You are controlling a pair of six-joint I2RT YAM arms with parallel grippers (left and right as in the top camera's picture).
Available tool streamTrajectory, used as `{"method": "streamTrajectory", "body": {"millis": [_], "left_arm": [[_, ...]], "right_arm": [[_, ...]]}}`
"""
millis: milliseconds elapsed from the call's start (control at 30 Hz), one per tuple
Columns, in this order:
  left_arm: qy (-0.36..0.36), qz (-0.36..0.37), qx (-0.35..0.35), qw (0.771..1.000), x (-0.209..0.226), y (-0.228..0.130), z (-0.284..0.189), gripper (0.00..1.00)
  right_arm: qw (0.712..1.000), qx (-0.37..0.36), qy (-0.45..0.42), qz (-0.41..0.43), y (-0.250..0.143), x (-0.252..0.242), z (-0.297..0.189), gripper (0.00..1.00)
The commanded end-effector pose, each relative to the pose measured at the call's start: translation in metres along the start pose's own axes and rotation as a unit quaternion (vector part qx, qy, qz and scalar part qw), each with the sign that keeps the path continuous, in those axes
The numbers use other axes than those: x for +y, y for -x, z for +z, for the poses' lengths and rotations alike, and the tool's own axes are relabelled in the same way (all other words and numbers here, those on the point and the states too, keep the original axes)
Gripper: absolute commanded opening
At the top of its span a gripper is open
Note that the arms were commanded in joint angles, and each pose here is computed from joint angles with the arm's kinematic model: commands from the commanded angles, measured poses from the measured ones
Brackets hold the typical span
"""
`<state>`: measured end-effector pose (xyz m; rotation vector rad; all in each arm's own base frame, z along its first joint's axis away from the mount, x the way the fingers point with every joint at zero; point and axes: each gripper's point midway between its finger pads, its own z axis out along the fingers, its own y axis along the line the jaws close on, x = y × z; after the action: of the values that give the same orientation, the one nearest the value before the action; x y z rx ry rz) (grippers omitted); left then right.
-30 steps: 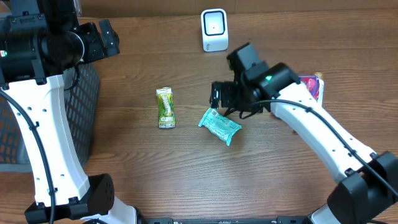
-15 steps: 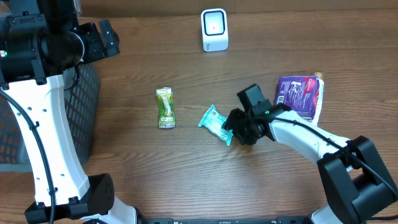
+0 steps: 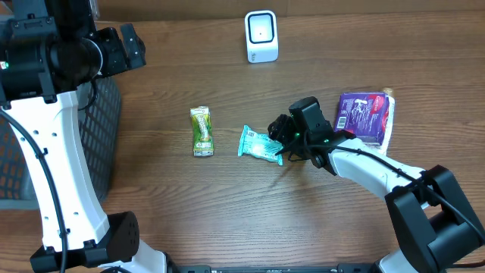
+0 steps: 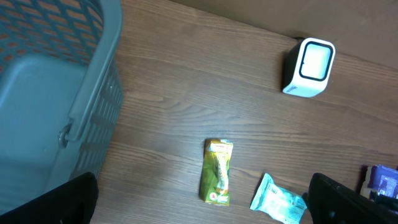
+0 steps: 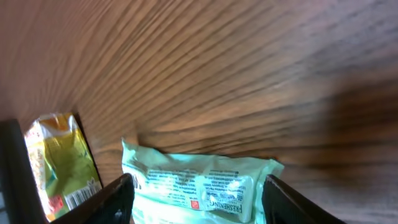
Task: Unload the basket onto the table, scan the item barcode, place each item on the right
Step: 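Lower the wipes pack onto the table and open the right gripper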
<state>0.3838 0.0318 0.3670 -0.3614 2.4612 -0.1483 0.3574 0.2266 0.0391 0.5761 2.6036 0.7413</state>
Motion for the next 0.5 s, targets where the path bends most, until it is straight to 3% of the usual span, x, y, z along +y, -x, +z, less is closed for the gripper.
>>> {"method": "streamTrajectory", "body": {"millis": [0,267,467], "left_arm": [[-0.003,0.011,-0.008,1.0,-0.002,0.004,-0.002,1.0],[-0.003,0.011,-0.008,1.0,-0.002,0.004,-0.002,1.0],[-0.003,0.011,-0.008,1.0,-0.002,0.004,-0.002,1.0]], "right_arm": [[0.999,0.018,0.013,-0.05,0.001,0.0,-0.002,0.72],[0.994,0.1,0.013,-0.035,-0.017,-0.021,-0.006,0.81],[0.992,0.122,0.013,-0.033,-0.026,-0.026,0.005,0.81]]}}
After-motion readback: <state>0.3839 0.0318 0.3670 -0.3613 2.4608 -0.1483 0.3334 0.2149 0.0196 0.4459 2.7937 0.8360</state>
